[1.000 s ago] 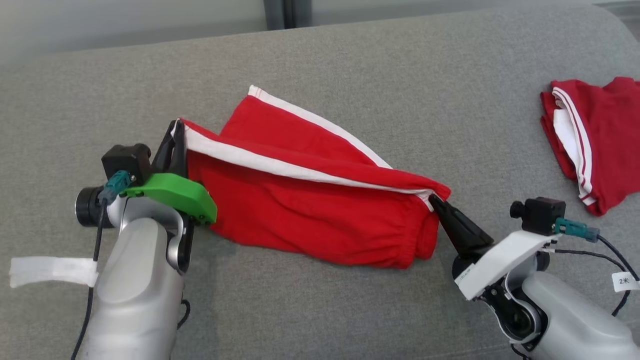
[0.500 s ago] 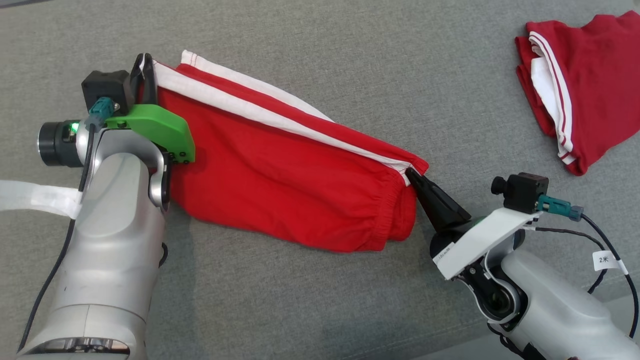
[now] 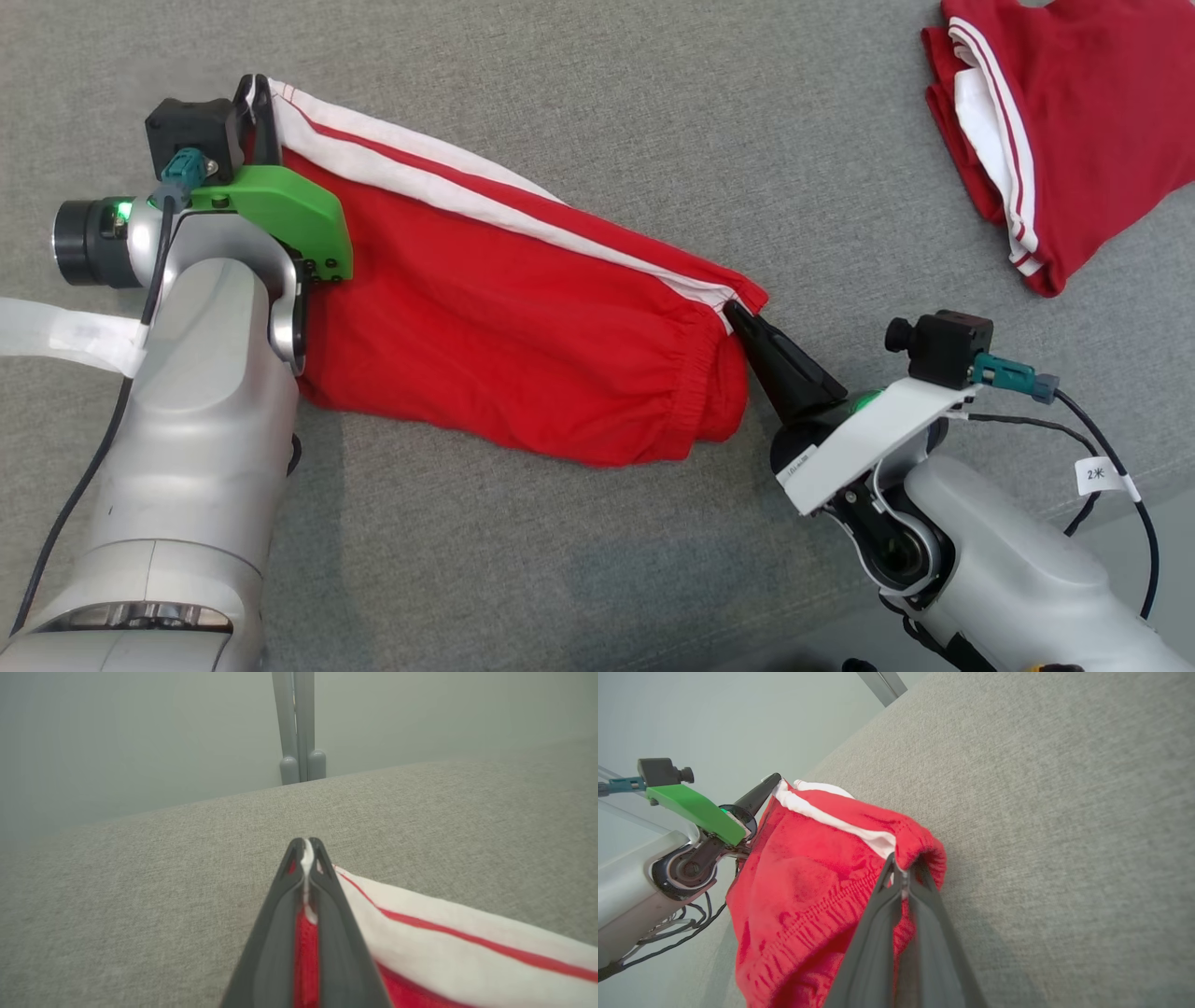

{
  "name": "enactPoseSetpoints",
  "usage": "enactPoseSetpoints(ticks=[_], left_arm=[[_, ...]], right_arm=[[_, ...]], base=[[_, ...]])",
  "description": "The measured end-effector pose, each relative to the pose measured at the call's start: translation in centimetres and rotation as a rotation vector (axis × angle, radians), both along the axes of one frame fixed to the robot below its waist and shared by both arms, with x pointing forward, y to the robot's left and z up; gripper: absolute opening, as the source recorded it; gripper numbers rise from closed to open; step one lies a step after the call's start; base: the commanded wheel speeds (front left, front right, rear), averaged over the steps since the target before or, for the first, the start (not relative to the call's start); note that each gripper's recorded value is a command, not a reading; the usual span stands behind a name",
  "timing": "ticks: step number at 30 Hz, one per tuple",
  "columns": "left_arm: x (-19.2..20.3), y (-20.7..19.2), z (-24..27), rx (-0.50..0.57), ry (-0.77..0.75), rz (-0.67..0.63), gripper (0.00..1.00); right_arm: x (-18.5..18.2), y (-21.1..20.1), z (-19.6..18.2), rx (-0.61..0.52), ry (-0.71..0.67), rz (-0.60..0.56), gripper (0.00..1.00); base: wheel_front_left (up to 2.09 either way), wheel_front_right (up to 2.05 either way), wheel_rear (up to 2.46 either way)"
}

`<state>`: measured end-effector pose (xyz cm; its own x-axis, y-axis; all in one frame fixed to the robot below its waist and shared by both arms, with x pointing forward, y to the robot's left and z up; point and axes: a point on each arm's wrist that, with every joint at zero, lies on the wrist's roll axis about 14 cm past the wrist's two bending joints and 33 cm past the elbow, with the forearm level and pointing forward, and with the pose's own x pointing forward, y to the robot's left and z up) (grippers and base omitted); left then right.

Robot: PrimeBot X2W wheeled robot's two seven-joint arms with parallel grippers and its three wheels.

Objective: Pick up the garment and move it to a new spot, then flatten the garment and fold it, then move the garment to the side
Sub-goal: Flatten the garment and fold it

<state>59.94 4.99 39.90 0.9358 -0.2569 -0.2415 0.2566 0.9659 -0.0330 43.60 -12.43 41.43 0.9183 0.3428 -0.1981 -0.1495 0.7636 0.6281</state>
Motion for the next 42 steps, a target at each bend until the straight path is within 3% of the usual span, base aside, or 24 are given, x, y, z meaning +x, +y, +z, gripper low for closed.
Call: enactPoseSetpoints(ticks=[1,2,6,11,21,25,34,35,36,37,42], left_arm=[[0.0,0.0,-0.2,0.0,0.007,0.001,0.67],[-0.1,0.0,-0.3,0.001,0.009,0.001,1.0],[0.0,0.1,0.0,-0.009,0.004,0.009,1.0],[-0.6,0.4,1.0,-0.033,-0.013,0.006,1.0],[-4.1,3.4,-0.1,-0.031,0.044,0.041,1.0],[-5.8,4.8,-1.3,-0.058,0.1,0.09,1.0],[-8.0,5.3,-3.6,-0.079,0.186,0.134,1.0],[-8.1,5.3,-3.7,-0.081,0.191,0.136,0.92],[-8.1,5.3,-3.7,-0.085,0.191,0.138,0.11],[-8.0,5.2,-3.5,-0.087,0.189,0.136,0.0],[-8.7,5.0,-2.7,-0.122,0.167,0.147,0.0]], right_arm=[[0.0,-0.1,0.0,-0.005,-0.002,-0.001,0.99],[0.1,-0.2,0.0,-0.006,-0.005,-0.006,1.0],[0.8,-1.3,0.7,-0.049,-0.043,-0.031,1.0],[0.8,-4.4,1.3,-0.191,-0.101,-0.076,1.0],[-0.4,-11.6,3.9,-0.447,-0.207,-0.308,1.0],[-0.8,-12.4,5.7,-0.473,-0.257,-0.379,1.0],[-1.5,-12.9,6.7,-0.499,-0.283,-0.423,1.0],[-1.6,-12.9,6.8,-0.501,-0.284,-0.425,1.0],[-1.7,-13.0,6.8,-0.503,-0.285,-0.426,1.0],[-1.8,-13.0,6.9,-0.503,-0.284,-0.427,1.0],[-2.4,-13.0,7.0,-0.496,-0.285,-0.432,1.0]], base=[[0.0,0.0,0.0],[0.0,0.0,0.0],[0.0,0.0,0.0],[0.0,0.0,0.0],[0.0,0.0,0.0],[0.0,0.0,0.0],[0.0,0.0,0.0],[0.0,0.0,0.0],[0.0,0.0,0.0],[0.0,0.0,0.0],[0.0,0.0,0.0]])
